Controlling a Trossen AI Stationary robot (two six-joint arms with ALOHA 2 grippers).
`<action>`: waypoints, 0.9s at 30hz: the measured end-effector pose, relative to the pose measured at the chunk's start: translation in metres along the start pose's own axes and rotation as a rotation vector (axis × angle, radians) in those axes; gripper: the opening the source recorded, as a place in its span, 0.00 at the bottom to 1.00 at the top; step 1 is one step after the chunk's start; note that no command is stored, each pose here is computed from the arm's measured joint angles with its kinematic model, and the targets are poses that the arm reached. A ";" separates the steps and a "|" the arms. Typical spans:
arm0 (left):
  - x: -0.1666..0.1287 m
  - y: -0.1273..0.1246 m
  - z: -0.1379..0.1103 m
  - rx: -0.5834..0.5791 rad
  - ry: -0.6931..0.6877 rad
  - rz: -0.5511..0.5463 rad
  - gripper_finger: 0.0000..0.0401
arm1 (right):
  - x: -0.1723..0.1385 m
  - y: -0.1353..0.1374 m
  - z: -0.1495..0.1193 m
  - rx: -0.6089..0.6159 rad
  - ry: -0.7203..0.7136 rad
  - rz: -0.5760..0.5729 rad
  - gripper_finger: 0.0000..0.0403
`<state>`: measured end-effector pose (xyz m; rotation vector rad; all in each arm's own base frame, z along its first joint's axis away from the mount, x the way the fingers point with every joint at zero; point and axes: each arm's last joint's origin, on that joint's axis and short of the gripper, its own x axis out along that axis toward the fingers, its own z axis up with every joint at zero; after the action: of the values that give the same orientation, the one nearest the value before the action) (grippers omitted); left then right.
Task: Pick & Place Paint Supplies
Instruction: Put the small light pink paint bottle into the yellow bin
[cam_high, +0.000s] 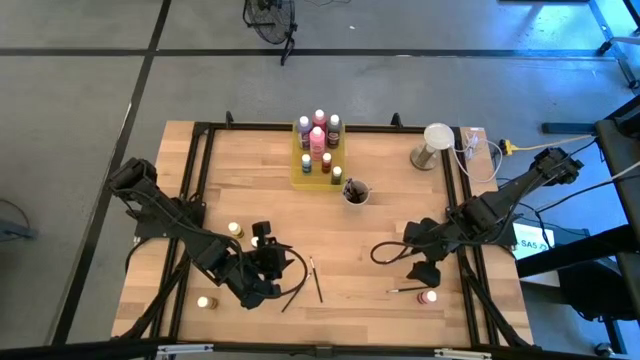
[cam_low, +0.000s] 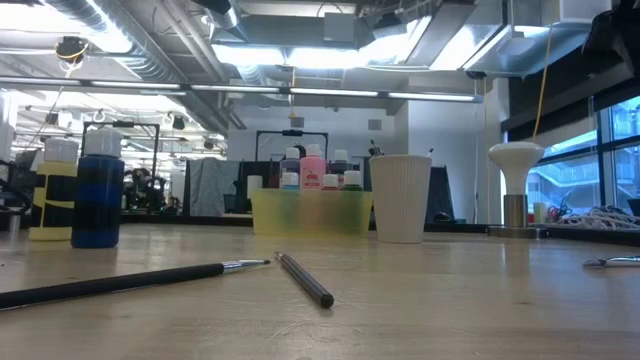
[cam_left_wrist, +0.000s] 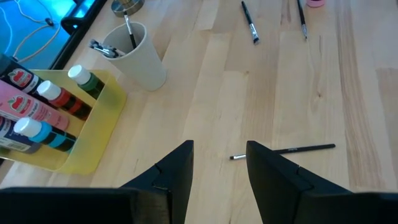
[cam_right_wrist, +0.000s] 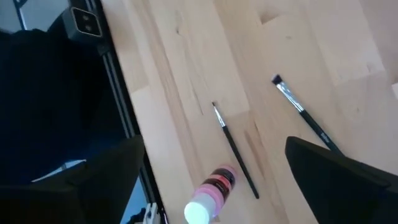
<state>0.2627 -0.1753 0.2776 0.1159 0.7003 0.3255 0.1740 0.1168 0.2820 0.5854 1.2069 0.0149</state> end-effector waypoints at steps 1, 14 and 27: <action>0.000 0.000 0.000 0.000 0.000 0.000 0.36 | 0.000 0.001 0.000 0.000 -0.004 0.005 0.98; 0.000 0.000 0.000 0.000 0.000 -0.001 0.36 | -0.001 0.018 0.014 0.056 -0.177 0.153 0.97; 0.000 0.000 0.000 0.027 -0.008 0.014 0.36 | -0.011 0.036 0.030 0.012 -0.399 0.327 0.97</action>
<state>0.2627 -0.1748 0.2778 0.1480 0.6962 0.3290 0.2072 0.1311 0.3136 0.7519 0.7171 0.1599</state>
